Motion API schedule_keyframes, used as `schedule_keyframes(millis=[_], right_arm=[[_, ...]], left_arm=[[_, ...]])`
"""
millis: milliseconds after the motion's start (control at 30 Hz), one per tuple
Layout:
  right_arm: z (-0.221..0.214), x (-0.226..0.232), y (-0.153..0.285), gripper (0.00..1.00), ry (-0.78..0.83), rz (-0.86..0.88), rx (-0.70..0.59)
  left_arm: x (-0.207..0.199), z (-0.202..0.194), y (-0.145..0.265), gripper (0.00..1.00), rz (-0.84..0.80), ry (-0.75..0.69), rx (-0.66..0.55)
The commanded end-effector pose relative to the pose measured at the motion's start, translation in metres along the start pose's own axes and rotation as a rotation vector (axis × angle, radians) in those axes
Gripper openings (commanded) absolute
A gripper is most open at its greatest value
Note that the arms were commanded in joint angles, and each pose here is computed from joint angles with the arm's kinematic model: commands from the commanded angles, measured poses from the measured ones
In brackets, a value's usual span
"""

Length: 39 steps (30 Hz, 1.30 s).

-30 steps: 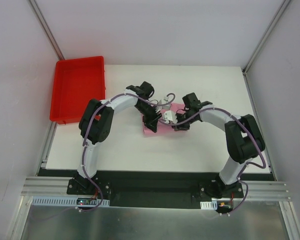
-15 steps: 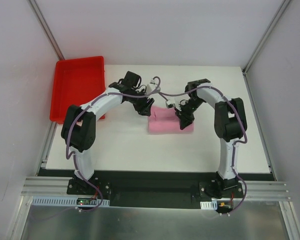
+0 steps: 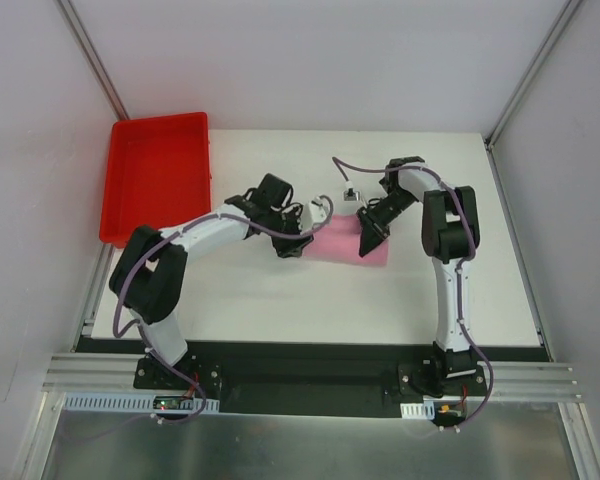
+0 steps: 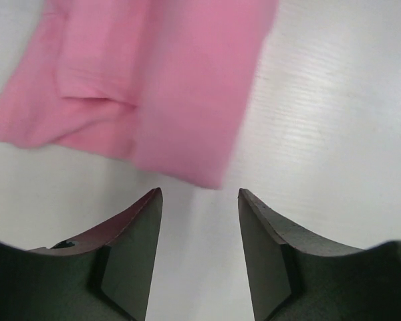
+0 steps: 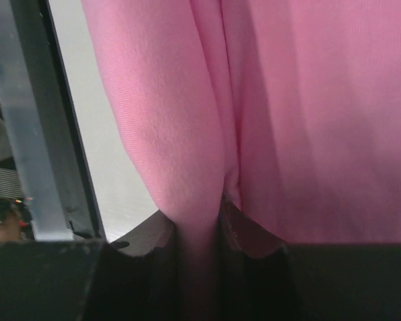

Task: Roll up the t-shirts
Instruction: Roll the T-shirt to the center of the board.

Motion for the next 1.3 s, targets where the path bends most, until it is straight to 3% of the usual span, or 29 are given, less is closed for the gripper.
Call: schedule_keyframes(millis=[0,67,367,967,1067,1133,1200,1233,1267], right_arm=[[0.000,0.034,-0.001,0.13,-0.355,0.197,0.041],[-0.002,0.029,-0.005,0.13,-0.421,0.209,0.041],[-0.004,0.030,-0.006,0.12,-0.439,0.218,0.036],[-0.004,0.028,-0.005,0.12,-0.453,0.221,0.017],[-0.004,0.028,-0.005,0.13,-0.453,0.221,0.017],[-0.004,0.028,-0.005,0.13,-0.456,0.222,0.017],[-0.004,0.028,-0.005,0.13,-0.454,0.220,0.015],[-0.004,0.028,-0.006,0.13,-0.456,0.223,0.013],[-0.004,0.028,-0.005,0.14,-0.460,0.224,0.011]], left_arm=[[-0.023,0.009,0.012,0.49,0.093,-0.389,-0.085],[-0.030,0.008,0.011,0.50,0.092,-0.479,-0.103],[-0.047,0.015,-0.006,0.51,0.089,-0.698,-0.161],[0.001,-0.006,-0.057,0.53,0.164,-0.828,0.003],[0.008,-0.012,-0.064,0.53,0.130,-0.848,0.060],[0.004,-0.038,-0.070,0.51,0.024,-0.828,0.178],[0.008,-0.038,-0.076,0.48,-0.019,-0.808,0.238],[0.003,-0.056,-0.072,0.46,-0.091,-0.772,0.326],[0.007,-0.049,-0.078,0.38,-0.108,-0.764,0.346]])
Point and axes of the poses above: each gripper's point midway between its finger pads, its own y axis back along the fingers, its own x axis along the line the jaws close on, z = x × y, the point moved 3 cm from there along y, back along the fingers, and after that the axes turned 11 degrees about y, right-handed, at the moved point
